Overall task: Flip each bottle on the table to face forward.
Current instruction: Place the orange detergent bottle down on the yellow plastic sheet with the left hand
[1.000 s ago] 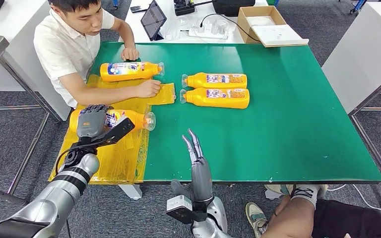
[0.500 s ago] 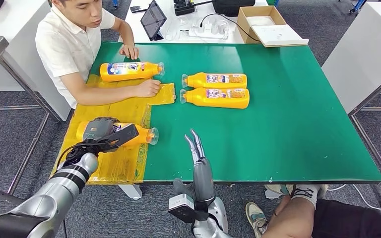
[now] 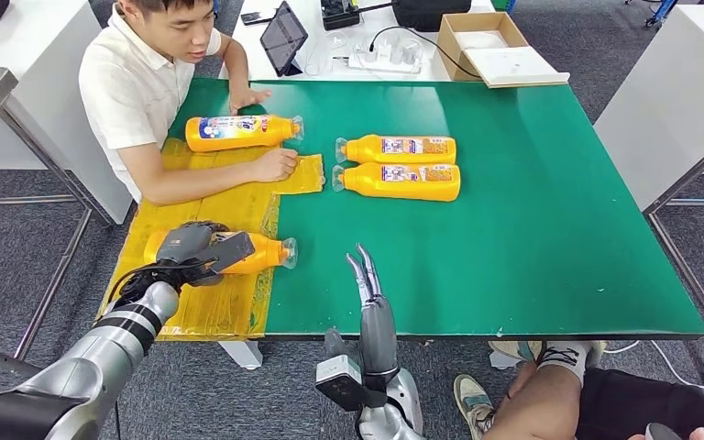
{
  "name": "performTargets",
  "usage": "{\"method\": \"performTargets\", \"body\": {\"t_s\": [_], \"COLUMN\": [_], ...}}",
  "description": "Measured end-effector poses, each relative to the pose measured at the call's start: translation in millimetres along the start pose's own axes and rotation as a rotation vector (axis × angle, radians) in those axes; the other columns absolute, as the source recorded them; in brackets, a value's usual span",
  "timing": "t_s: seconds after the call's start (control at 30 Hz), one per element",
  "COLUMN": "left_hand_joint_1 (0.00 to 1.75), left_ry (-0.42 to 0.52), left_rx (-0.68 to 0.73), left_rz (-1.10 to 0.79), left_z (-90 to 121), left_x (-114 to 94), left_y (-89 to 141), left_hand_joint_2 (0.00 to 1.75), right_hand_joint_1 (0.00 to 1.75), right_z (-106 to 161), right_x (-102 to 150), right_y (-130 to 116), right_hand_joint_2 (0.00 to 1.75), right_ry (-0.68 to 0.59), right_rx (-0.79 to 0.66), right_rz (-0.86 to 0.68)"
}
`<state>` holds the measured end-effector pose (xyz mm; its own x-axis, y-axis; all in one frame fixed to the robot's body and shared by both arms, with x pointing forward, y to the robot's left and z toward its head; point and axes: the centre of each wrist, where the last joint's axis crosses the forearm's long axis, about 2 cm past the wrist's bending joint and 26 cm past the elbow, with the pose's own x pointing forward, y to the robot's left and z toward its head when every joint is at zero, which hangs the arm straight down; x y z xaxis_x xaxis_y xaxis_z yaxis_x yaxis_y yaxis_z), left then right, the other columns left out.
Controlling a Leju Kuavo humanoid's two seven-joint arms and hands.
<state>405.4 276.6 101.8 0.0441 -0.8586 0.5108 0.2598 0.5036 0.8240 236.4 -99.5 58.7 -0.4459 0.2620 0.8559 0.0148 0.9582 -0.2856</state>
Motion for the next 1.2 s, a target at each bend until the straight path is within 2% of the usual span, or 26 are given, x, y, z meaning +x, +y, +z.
{"method": "performTargets", "body": {"t_s": [0.27, 0.43, 0.53, 0.77, 0.93, 1.07, 1.2], "left_hand_joint_1": [0.00, 0.00, 0.00, 0.00, 0.00, 0.00, 0.00], "left_ry": [-0.100, -0.201, -0.245, -0.282, -0.368, -0.475, -0.595], "left_rx": [-0.095, -0.144, -0.146, -0.119, 0.035, 0.296, 0.465], "left_rz": [0.171, 0.344, 0.438, 0.517, 0.691, 0.837, 0.979], "left_z": [-0.1, 1.8, 4.9, 8.8, 19.2, 30.4, 44.7], "left_x": [-2.3, -2.8, -3.0, -2.3, 5.7, 28.5, 55.4], "left_y": [0.1, -3.8, -9.4, -14.8, -25.5, -21.3, -7.5], "left_hand_joint_2": [1.75, 1.75, 1.75, 1.75, 1.75, 1.75, 1.75], "right_hand_joint_1": [0.00, 0.00, 0.00, 0.00, 0.00, 0.00, 0.00], "right_z": [1.8, 3.5, 4.7, 6.7, 8.0, 8.8, 9.1], "right_x": [-2.1, -3.7, -4.2, -5.3, -5.9, -5.9, -5.0], "right_y": [-0.6, -1.6, -1.6, -1.8, -1.7, -0.8, 0.8], "right_hand_joint_2": [0.00, 0.00, 0.00, 0.00, 0.00, 0.00, 0.00], "right_ry": [0.023, 0.037, 0.039, 0.038, 0.035, 0.028, 0.020], "right_rx": [-0.015, -0.023, -0.019, -0.008, 0.003, 0.015, 0.025], "right_rz": [-0.012, -0.020, -0.023, -0.021, -0.014, -0.005, 0.002]}}
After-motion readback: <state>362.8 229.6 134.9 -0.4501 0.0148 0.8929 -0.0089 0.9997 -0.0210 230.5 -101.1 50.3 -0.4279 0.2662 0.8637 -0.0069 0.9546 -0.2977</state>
